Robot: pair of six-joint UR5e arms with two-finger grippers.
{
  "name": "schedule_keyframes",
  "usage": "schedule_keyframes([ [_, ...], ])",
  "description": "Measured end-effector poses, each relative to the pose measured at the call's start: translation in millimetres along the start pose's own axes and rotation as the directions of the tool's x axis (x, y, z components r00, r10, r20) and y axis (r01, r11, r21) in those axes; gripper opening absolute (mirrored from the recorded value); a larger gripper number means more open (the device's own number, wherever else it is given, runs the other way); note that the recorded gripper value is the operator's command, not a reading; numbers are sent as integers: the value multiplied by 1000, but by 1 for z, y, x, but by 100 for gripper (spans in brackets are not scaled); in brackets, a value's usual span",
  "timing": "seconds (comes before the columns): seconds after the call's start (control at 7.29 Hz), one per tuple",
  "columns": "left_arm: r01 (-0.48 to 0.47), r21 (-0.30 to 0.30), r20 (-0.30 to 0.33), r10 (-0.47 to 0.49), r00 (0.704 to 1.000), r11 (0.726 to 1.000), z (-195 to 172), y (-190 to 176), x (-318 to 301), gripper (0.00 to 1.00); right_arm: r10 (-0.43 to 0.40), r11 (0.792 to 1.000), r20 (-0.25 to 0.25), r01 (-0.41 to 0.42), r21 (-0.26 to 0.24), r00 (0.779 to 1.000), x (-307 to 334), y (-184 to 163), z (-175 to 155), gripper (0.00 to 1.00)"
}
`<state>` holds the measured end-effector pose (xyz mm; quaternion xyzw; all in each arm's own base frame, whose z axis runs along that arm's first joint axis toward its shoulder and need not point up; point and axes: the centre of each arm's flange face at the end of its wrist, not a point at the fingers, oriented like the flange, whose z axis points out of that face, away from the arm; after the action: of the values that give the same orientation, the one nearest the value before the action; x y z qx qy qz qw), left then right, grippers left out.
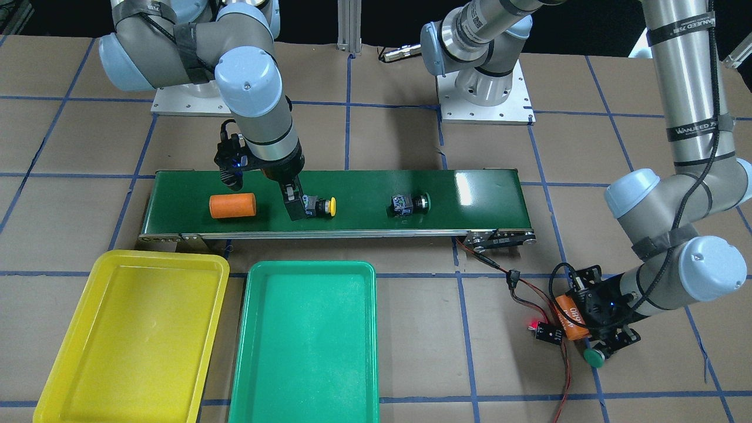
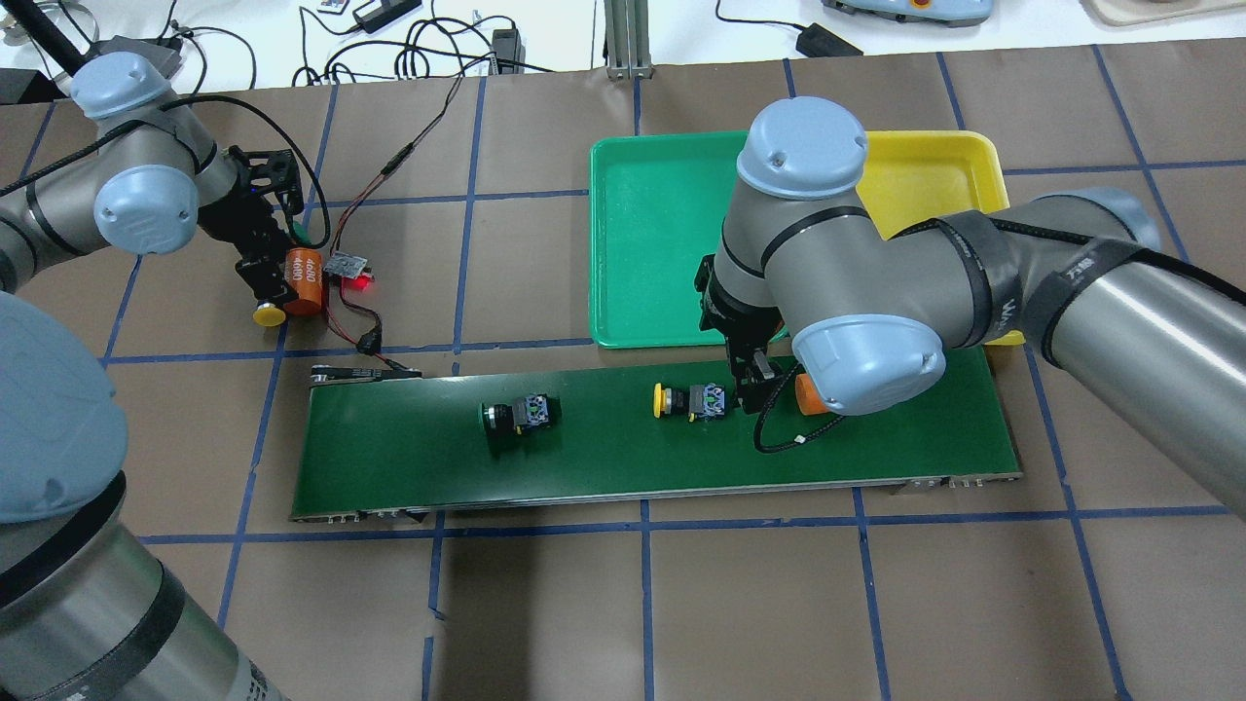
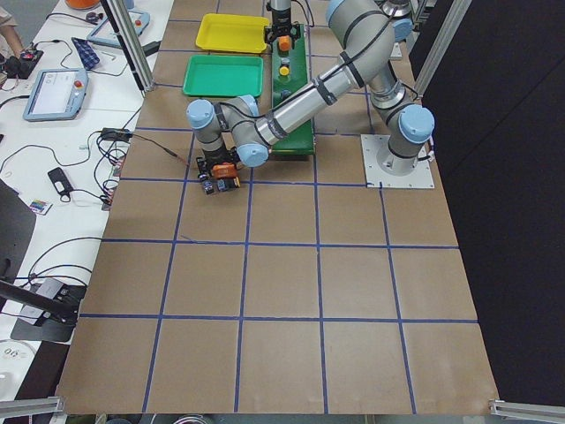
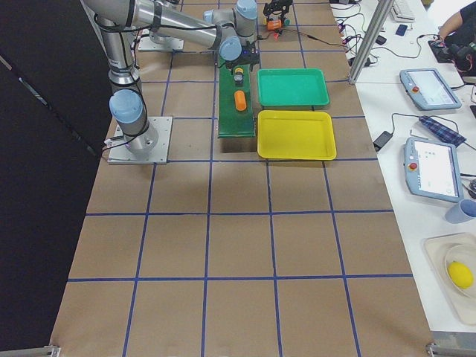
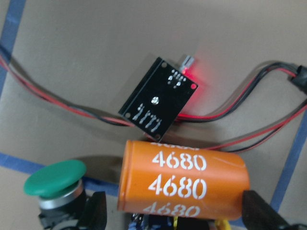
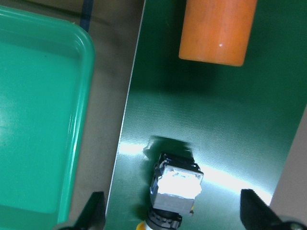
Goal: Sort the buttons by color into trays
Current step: 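Drop yellow button in yellow tray while left places orange cylinder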
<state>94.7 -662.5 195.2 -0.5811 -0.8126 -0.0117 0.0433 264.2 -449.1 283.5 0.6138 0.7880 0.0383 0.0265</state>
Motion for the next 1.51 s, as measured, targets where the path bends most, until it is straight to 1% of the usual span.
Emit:
schedule_keyframes([
  [0.14,4,7,0,-4,1000,1000,0,2,0,100,2,1000,28,-2,2,1000,3,-2,9,100],
  [0.27,4,10,4,-4,1000,1000,-2,2,0,100,4,1000,45,-4,3,999,5,-4,15,100],
  [0.41,3,8,9,-4,1000,1000,-7,2,0,100,4,1000,38,-4,4,999,9,-5,21,100],
  [0.55,3,7,10,-3,1000,1000,-12,1,2,100,5,1000,17,-5,5,1000,16,-7,31,100],
  [0.69,2,7,9,-2,1000,1000,-13,0,3,100,7,1000,-6,-7,7,1000,22,-8,40,43],
  [0.82,1,8,3,-1,1000,1000,-11,0,4,100,6,1000,-18,-6,9,1000,25,-11,45,0],
  [1.1,1,12,-3,-1,1000,1000,-3,0,2,100,-29,1000,-12,29,6,999,23,-18,44,0],
  [1.37,-8,13,-7,8,1000,1000,1,-3,2,100,-66,998,16,65,17,998,15,-26,33,0],
  [1.51,-11,13,-11,12,1000,1000,3,-3,4,68,-63,998,42,62,21,997,6,-32,22,0],
])
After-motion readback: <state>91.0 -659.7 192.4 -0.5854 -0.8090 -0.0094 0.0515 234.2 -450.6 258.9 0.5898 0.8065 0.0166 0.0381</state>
